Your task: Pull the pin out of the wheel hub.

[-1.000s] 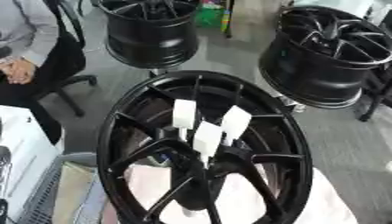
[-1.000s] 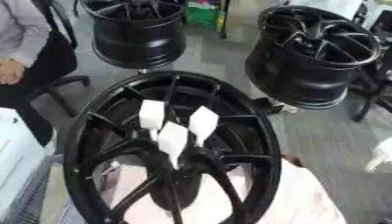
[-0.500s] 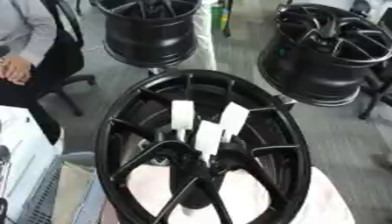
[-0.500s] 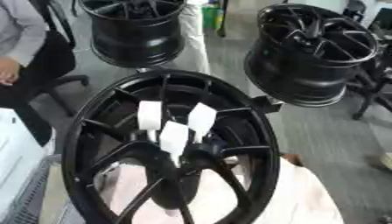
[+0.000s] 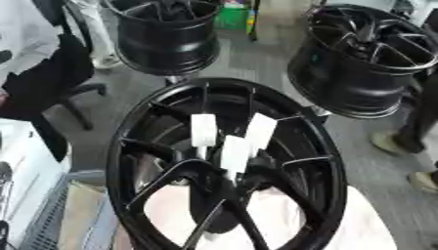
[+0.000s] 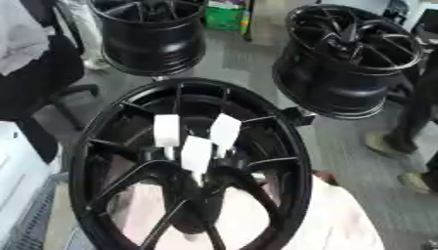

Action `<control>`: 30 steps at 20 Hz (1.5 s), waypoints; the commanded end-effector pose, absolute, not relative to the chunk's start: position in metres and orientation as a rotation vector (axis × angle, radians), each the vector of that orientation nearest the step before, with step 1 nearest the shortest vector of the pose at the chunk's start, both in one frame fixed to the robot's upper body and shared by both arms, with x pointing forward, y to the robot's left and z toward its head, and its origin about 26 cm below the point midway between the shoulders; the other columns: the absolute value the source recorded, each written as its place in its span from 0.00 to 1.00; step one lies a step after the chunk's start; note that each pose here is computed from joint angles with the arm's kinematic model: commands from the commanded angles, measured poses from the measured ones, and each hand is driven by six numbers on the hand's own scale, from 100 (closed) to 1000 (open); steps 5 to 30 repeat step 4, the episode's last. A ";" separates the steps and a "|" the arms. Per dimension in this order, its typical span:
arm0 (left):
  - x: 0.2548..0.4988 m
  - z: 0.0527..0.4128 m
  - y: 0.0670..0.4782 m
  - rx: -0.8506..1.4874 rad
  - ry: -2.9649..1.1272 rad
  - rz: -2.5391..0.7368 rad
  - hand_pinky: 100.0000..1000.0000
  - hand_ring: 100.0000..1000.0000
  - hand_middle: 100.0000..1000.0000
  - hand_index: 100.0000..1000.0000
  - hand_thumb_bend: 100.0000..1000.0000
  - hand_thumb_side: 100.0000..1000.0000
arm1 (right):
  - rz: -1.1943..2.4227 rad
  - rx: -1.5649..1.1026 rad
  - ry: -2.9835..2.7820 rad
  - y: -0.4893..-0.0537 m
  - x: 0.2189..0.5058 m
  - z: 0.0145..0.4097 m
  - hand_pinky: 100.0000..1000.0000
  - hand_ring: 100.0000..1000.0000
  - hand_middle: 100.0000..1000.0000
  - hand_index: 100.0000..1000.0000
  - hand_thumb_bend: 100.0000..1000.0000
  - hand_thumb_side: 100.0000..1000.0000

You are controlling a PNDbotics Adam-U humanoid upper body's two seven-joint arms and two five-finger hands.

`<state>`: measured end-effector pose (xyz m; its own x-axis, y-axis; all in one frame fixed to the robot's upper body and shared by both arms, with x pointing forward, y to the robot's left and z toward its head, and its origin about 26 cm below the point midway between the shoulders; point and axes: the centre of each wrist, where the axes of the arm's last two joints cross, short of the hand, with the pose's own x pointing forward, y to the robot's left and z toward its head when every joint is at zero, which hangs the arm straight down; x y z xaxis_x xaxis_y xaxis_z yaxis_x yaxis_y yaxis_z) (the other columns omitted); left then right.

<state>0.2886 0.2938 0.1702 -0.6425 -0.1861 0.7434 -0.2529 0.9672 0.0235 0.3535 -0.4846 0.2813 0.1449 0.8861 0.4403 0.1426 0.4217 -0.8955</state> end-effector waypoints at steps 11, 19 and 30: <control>0.288 0.181 0.295 0.315 -2.325 0.080 0.74 0.78 0.59 0.85 0.01 0.69 | 0.626 -0.957 -1.711 -0.418 0.333 0.305 0.79 0.73 0.74 0.78 0.00 0.45; 0.288 0.181 0.295 0.315 -2.325 0.080 0.74 0.78 0.59 0.85 0.01 0.69 | 0.626 -0.957 -1.711 -0.418 0.333 0.305 0.79 0.73 0.74 0.78 0.00 0.45; 0.288 0.181 0.295 0.315 -2.325 0.080 0.74 0.78 0.59 0.85 0.01 0.69 | 0.626 -0.957 -1.711 -0.418 0.333 0.305 0.79 0.73 0.74 0.78 0.00 0.45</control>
